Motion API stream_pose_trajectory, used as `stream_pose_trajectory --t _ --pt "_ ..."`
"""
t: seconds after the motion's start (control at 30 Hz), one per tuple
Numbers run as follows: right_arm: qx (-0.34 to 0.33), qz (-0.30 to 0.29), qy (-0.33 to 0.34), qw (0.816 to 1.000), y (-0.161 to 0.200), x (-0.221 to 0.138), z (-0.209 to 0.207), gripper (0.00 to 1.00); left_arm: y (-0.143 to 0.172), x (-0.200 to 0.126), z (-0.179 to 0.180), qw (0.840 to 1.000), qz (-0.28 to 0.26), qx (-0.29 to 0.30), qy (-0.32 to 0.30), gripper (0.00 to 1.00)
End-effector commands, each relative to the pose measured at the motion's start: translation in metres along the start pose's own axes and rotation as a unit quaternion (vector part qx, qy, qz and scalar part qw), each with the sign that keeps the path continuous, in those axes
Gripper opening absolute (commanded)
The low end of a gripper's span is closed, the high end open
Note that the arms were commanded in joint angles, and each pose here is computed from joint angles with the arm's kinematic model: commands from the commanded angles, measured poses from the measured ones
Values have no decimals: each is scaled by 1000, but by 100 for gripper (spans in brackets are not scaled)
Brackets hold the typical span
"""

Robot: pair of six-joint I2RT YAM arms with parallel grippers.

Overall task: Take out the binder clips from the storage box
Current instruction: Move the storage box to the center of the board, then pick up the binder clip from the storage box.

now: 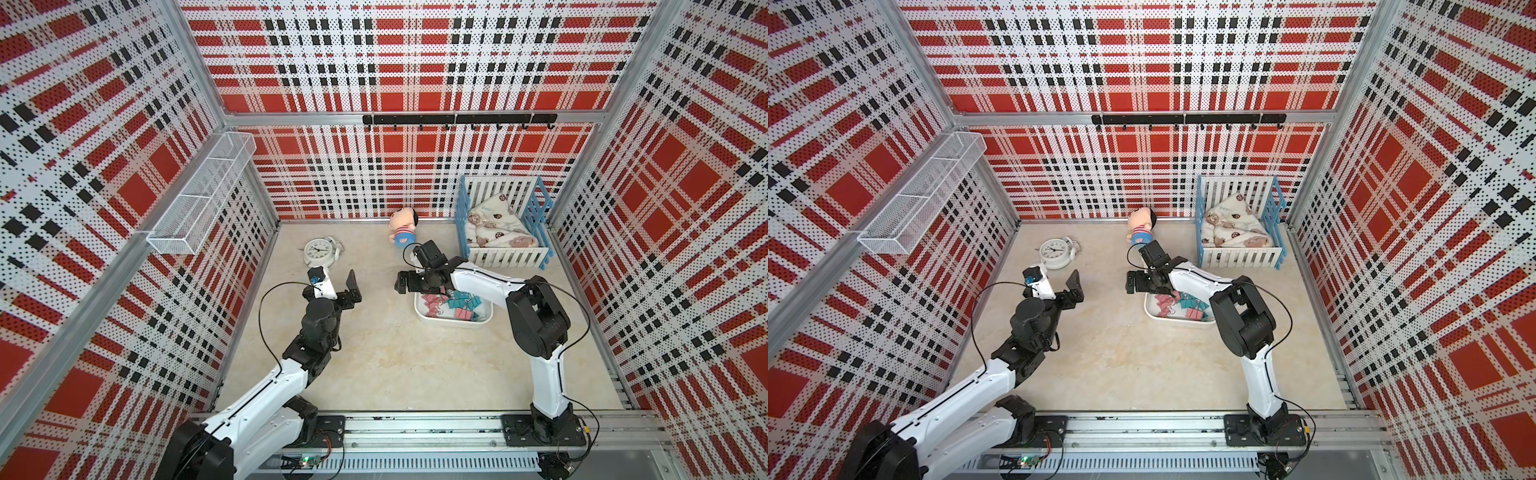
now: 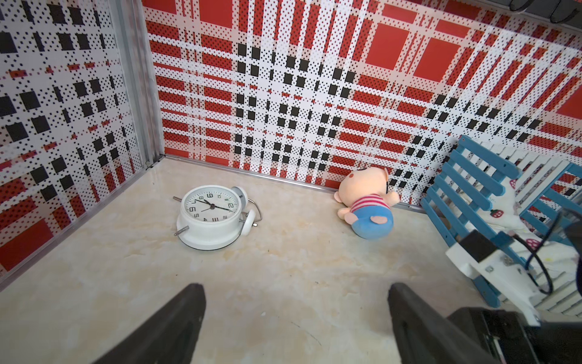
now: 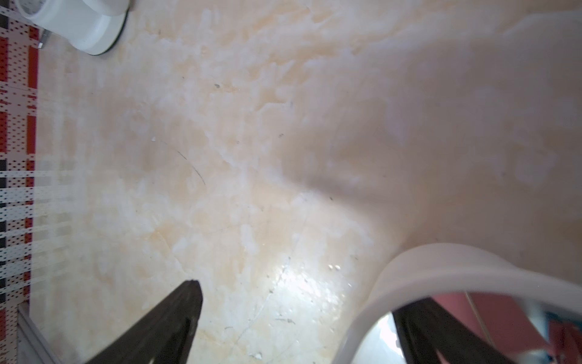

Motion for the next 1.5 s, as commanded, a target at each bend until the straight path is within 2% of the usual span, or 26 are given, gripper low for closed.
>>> stream_pose_trajectory --t 0.0,0.17,0.37,0.5,0.6,0.8,0.87,0.93,1.03,1.2,1.47 --pt "-27 18 -46 998 2 13 23 100 7 -4 9 1000 13 -4 -17 96" --pt "-77 11 -68 995 -1 5 52 100 13 -2 5 1000 23 -14 -4 96" --pt "-102 1 -45 994 -5 -24 51 100 13 6 -8 999 34 -19 18 95" --pt "-111 -44 -1 993 -15 -58 36 100 11 14 -27 998 42 -9 44 91" --pt "-89 -64 19 994 -25 -82 8 99 12 23 -50 996 53 1 76 86" --pt "-42 -112 89 989 -32 -125 -59 87 13 39 -100 988 70 32 134 80" --pt "-34 -109 115 987 -29 -128 -78 75 14 45 -117 985 75 37 150 78" --pt "-26 -106 139 984 -25 -130 -94 55 18 51 -134 981 83 40 172 74" --pt "-14 -109 165 980 -22 -133 -113 39 21 59 -159 973 88 43 210 69" --pt "3 -113 197 974 -20 -140 -136 34 27 73 -189 962 100 44 252 65" --pt "5 -128 213 968 -23 -152 -144 41 39 87 -228 941 123 50 310 66"
Point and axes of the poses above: each gripper's point midway between its finger pads, its own x axis out along the fingers, its own z axis along the line the jaws close on, y = z × x, the point moved 4 cm from there along -x, back along the fingers, and after that the axes turned 12 degrees about x, right-handed, at the moved point
